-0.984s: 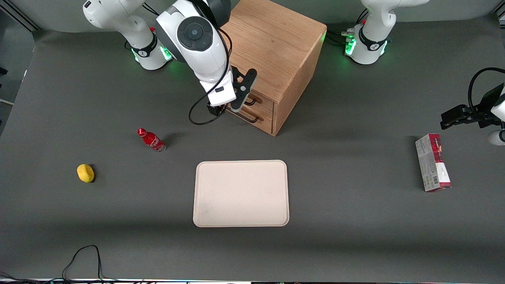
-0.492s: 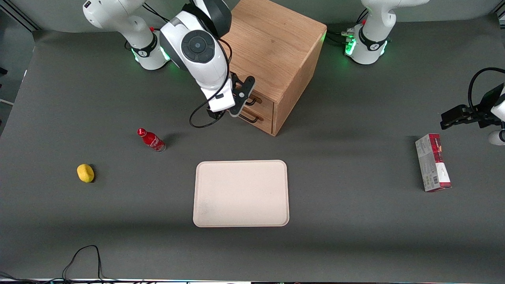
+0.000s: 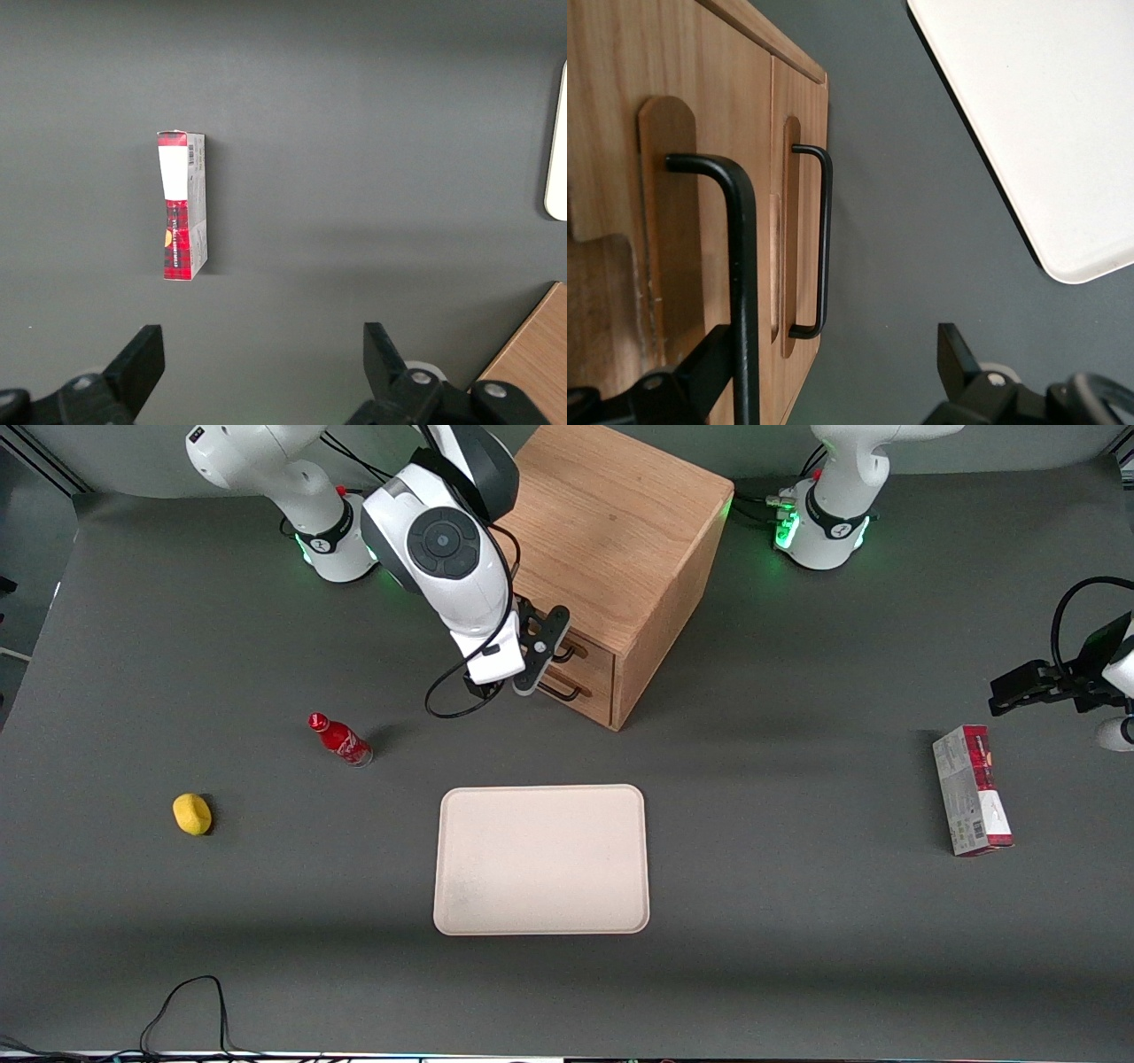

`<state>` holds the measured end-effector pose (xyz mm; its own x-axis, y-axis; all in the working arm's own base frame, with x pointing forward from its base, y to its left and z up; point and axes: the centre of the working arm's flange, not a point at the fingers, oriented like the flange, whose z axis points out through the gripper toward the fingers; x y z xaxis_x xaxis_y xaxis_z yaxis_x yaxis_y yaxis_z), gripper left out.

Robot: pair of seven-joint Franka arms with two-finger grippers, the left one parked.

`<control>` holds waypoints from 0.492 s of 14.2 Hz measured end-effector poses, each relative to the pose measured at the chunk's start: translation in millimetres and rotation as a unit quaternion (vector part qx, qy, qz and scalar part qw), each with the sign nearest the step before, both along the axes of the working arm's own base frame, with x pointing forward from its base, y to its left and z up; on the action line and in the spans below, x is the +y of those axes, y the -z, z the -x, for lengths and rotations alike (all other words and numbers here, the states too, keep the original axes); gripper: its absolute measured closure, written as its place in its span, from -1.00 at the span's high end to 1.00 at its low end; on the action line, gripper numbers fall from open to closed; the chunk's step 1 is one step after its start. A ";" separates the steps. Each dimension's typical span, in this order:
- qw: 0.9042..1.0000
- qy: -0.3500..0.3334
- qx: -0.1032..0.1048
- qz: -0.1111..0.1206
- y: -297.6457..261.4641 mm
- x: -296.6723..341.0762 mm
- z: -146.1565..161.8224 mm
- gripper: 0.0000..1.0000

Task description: Open upper drawer

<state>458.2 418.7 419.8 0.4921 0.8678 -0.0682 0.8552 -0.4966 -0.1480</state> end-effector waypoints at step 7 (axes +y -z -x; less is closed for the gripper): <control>1.000 0.001 0.003 0.003 10.7 0.8 -1.1 1.00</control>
